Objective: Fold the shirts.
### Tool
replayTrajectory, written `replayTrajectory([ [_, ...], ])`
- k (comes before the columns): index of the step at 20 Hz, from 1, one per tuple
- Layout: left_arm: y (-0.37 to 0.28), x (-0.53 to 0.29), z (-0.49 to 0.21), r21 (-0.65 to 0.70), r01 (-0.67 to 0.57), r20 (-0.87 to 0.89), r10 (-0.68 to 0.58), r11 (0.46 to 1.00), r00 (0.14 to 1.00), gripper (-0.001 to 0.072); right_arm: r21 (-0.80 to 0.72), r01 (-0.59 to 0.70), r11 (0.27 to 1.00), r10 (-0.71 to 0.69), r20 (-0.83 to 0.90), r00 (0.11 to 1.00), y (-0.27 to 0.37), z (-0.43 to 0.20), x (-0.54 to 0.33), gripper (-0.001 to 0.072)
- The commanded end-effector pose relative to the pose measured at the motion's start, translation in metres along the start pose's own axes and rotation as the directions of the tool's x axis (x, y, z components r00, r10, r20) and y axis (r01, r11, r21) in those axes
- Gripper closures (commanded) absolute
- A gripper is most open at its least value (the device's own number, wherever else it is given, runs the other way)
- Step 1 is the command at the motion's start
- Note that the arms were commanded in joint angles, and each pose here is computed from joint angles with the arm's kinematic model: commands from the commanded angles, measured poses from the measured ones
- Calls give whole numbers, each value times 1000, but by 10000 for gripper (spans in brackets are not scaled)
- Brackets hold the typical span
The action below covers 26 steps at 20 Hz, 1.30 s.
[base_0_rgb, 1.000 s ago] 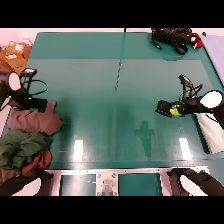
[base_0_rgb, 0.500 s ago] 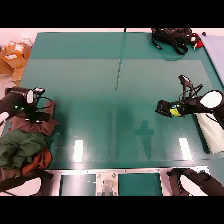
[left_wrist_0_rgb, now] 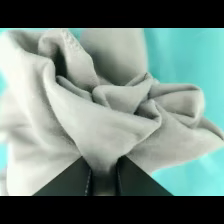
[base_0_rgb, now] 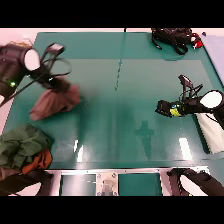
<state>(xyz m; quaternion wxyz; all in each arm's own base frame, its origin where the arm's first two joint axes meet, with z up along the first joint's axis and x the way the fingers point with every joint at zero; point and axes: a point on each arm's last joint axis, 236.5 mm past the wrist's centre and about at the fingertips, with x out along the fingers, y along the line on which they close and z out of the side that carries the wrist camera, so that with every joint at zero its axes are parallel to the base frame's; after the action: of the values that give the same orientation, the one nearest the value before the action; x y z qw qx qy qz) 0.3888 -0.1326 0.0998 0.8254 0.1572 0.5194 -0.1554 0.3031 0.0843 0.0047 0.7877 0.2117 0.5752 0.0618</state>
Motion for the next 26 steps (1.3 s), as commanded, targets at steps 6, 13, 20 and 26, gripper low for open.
replayTrajectory([
  [6, -228, -7, 55, 234, 384, 137, -421, 893, 897, 223, 6, 6, 1000, -6, 1, 1000, -3, 1, -1, 441],
  [13, -144, 30, 10, 38, 332, -119, -326, 942, 938, 33, 158, 46, 986, -57, 67, 996, -56, 34, -28, 256],
  [20, -173, 99, -81, -312, 451, -259, -532, 836, 806, 33, 247, 34, 968, 0, -137, 991, -83, 18, 38, 259],
  [26, -251, 130, -93, -424, 581, -58, -661, 695, 748, 35, 259, -103, 960, 150, -169, 974, -50, 19, 104, 260],
])
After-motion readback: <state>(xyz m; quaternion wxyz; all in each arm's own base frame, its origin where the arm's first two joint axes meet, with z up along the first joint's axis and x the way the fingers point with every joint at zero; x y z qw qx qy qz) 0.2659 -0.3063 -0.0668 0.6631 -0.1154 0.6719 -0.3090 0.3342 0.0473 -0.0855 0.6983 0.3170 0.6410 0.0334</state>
